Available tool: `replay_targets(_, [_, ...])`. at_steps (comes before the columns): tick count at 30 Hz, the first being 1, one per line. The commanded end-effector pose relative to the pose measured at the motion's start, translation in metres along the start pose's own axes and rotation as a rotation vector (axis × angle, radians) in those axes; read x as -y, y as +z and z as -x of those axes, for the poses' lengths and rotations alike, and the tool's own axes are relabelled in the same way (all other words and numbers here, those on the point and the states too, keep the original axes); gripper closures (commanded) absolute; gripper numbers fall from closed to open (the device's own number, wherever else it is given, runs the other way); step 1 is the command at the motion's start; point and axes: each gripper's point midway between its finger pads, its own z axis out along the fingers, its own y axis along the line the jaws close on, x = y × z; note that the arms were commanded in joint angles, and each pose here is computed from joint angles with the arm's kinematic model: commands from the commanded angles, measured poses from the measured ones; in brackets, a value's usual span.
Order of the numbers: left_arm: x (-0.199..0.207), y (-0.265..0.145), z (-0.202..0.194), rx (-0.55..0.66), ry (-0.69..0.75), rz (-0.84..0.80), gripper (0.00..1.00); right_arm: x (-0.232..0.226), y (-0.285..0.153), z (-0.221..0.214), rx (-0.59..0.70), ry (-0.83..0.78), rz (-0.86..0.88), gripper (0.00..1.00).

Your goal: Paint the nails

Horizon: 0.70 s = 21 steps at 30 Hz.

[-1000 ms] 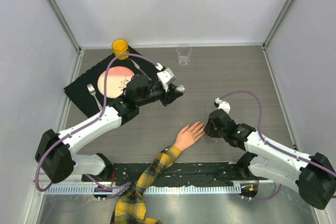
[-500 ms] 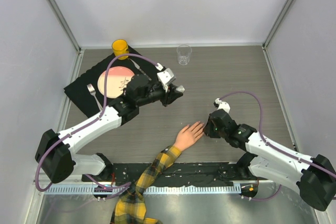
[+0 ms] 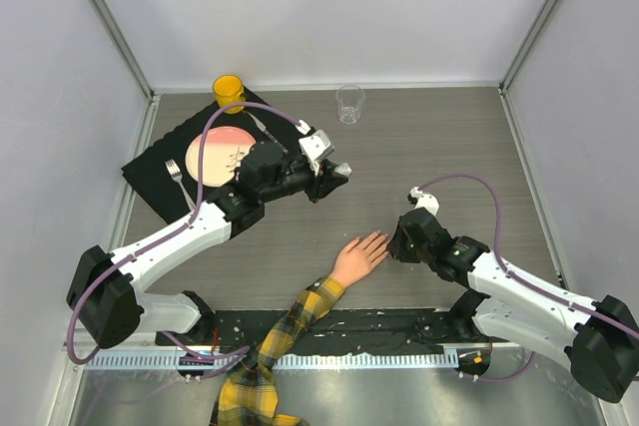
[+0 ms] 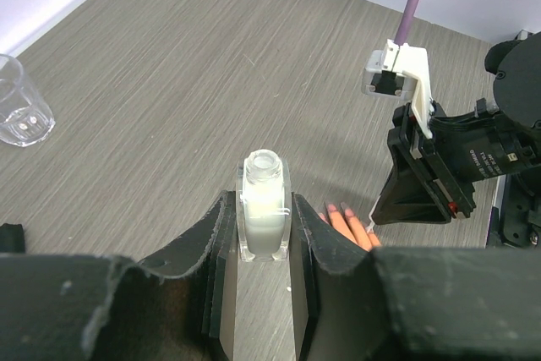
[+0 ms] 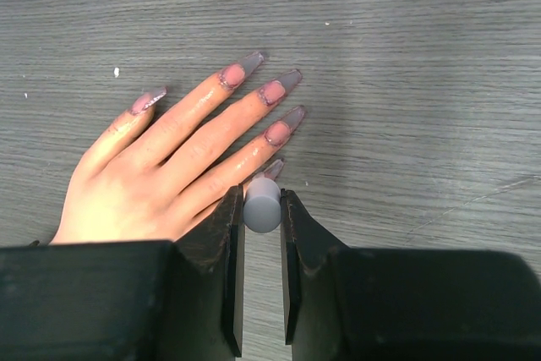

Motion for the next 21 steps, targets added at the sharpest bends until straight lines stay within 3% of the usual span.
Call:
replay_targets(1, [0.0, -0.001, 0.036, 0.088, 0.043, -0.005, 1.0, -0.004, -0.001, 0.016, 0.051, 0.022, -0.011, 0.99])
replay_targets(21, [-0.002, -0.002, 0.036, 0.085, 0.046, 0.003, 1.0, 0.0, 0.004, 0.026, 0.086, -0.004, -0.047, 0.99])
